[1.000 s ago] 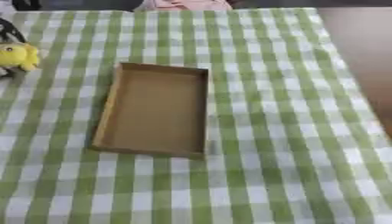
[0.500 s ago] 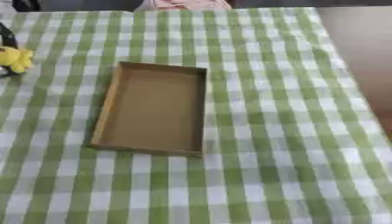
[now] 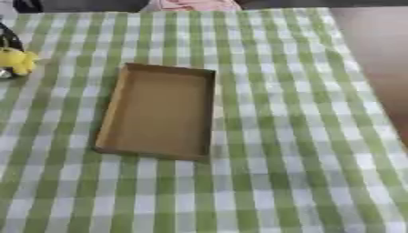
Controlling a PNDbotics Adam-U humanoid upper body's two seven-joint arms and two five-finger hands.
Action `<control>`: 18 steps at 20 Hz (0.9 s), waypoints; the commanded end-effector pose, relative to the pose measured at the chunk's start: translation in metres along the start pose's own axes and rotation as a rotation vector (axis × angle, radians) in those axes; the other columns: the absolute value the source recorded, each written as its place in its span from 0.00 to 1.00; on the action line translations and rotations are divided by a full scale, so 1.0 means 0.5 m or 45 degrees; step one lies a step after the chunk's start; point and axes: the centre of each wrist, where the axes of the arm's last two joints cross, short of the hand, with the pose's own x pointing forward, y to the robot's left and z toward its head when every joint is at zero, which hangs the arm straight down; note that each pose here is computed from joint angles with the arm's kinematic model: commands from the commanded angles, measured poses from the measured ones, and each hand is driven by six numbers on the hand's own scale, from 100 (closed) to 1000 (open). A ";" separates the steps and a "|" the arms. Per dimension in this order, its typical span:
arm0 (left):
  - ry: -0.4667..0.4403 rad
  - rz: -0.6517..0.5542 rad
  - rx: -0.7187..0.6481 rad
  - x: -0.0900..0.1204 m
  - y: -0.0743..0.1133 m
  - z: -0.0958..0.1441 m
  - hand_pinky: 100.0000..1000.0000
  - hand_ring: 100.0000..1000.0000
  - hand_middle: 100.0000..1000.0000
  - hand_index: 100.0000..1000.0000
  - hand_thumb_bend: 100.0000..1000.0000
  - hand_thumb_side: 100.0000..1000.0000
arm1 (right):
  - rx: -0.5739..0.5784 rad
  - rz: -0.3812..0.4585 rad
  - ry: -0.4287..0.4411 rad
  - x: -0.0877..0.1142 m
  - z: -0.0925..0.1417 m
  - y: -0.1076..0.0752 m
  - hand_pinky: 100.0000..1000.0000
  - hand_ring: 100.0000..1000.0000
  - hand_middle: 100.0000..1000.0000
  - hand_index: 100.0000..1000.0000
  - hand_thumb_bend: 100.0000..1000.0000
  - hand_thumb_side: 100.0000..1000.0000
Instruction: Pick up objects on the table and place them in the box.
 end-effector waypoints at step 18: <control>-0.406 -0.167 0.245 0.092 0.159 0.015 0.16 0.47 0.49 0.57 0.21 0.00 | 0.002 0.021 -0.021 0.014 -0.009 -0.016 0.76 0.68 0.54 0.84 0.00 0.76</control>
